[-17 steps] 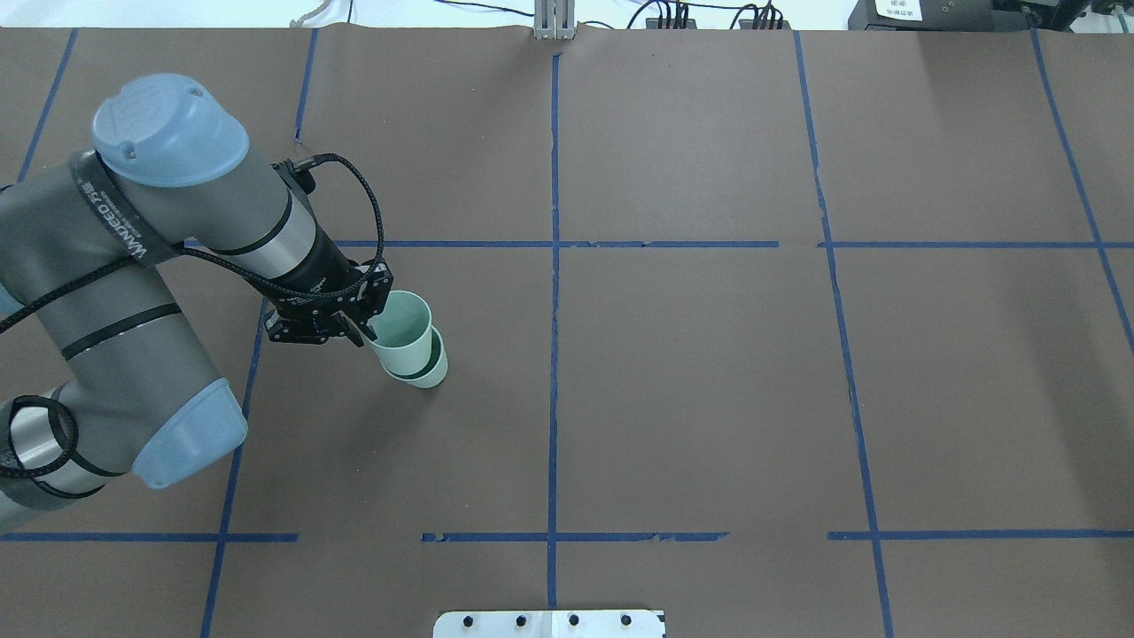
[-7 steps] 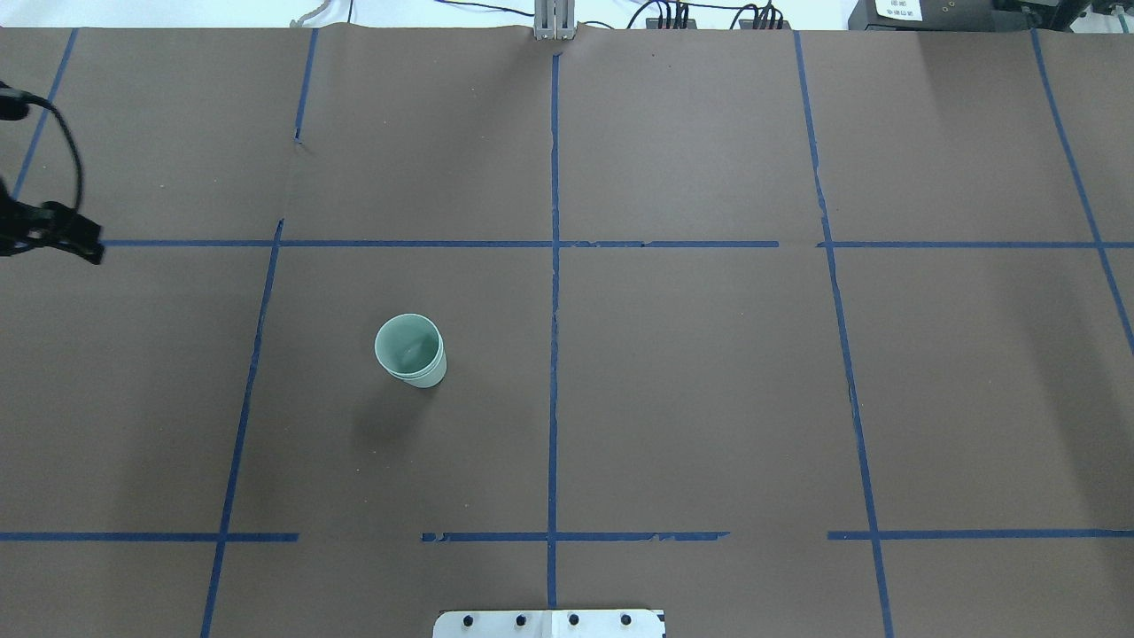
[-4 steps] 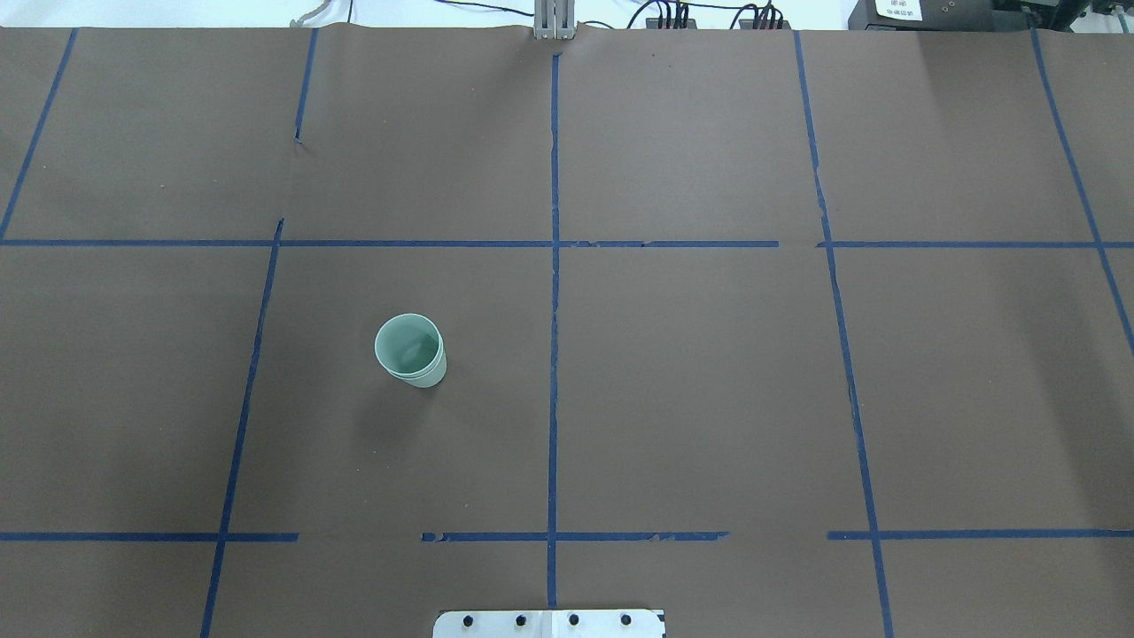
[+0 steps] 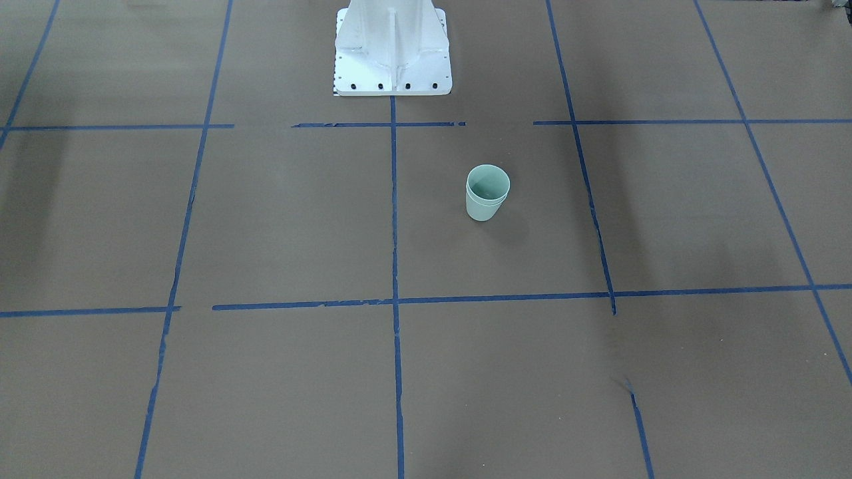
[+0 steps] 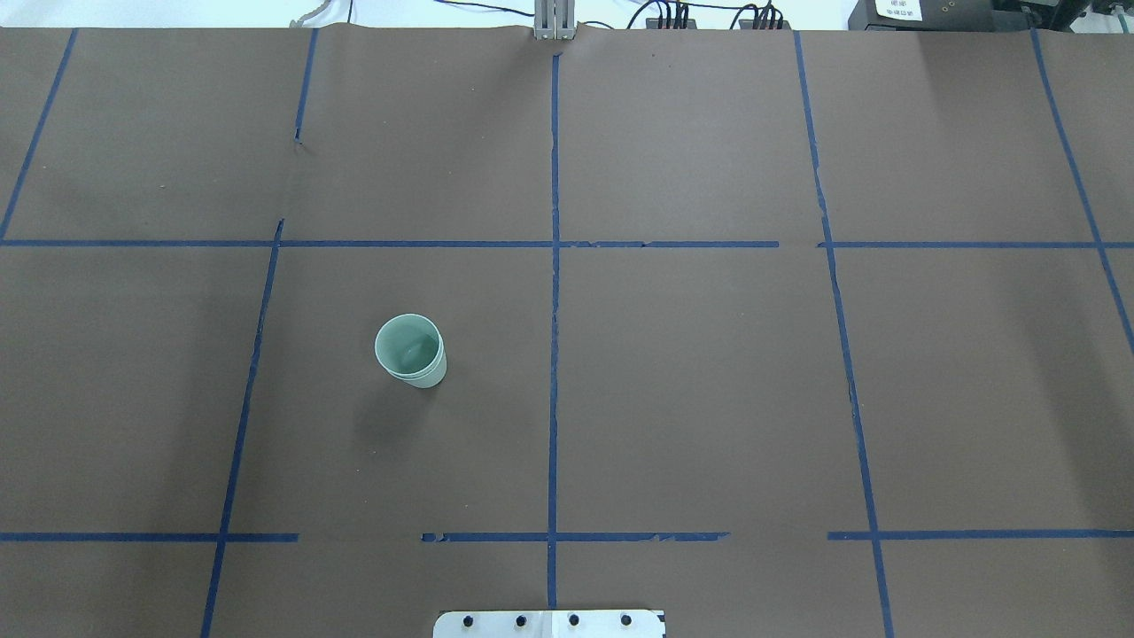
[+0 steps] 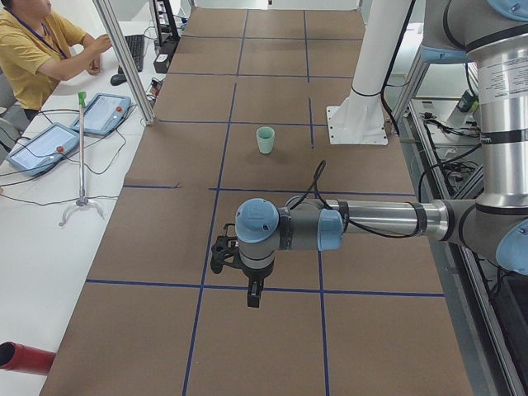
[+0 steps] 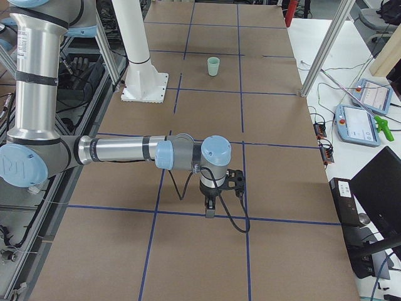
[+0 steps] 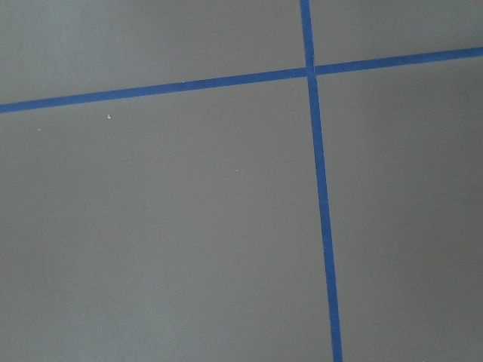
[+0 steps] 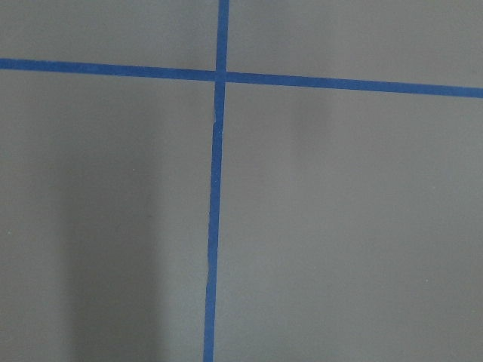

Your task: Stack cups

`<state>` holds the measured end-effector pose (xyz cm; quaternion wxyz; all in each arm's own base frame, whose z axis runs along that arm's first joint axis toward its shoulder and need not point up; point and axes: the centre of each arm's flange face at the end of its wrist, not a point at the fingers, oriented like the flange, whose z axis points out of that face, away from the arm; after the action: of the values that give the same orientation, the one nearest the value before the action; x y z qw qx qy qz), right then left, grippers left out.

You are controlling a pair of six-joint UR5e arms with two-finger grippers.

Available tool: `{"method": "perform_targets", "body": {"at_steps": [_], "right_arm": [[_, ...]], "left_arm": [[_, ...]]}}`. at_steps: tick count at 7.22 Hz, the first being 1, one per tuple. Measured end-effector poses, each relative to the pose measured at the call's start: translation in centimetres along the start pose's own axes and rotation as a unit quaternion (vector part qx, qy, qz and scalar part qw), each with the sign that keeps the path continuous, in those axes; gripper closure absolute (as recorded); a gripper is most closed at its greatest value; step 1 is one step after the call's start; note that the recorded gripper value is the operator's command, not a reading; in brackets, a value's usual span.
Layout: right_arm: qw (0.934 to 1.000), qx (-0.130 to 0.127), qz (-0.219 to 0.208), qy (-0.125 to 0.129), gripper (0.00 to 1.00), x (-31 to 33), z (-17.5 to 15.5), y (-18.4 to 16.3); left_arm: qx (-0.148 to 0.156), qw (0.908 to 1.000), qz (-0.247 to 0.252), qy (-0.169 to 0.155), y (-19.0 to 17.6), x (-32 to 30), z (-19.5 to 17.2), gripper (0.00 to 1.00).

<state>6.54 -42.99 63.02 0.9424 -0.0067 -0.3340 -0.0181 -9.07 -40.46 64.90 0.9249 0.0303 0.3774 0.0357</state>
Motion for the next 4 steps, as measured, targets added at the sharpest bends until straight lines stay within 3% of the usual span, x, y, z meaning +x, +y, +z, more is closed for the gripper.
{"method": "perform_targets", "body": {"at_steps": [4], "right_arm": [[1.0,0.0,0.0,0.0,0.0,0.01,-0.01,0.0]], "left_arm": [[0.005,0.9999,0.007,0.007,-0.14,0.15,-0.07,0.0]]}}
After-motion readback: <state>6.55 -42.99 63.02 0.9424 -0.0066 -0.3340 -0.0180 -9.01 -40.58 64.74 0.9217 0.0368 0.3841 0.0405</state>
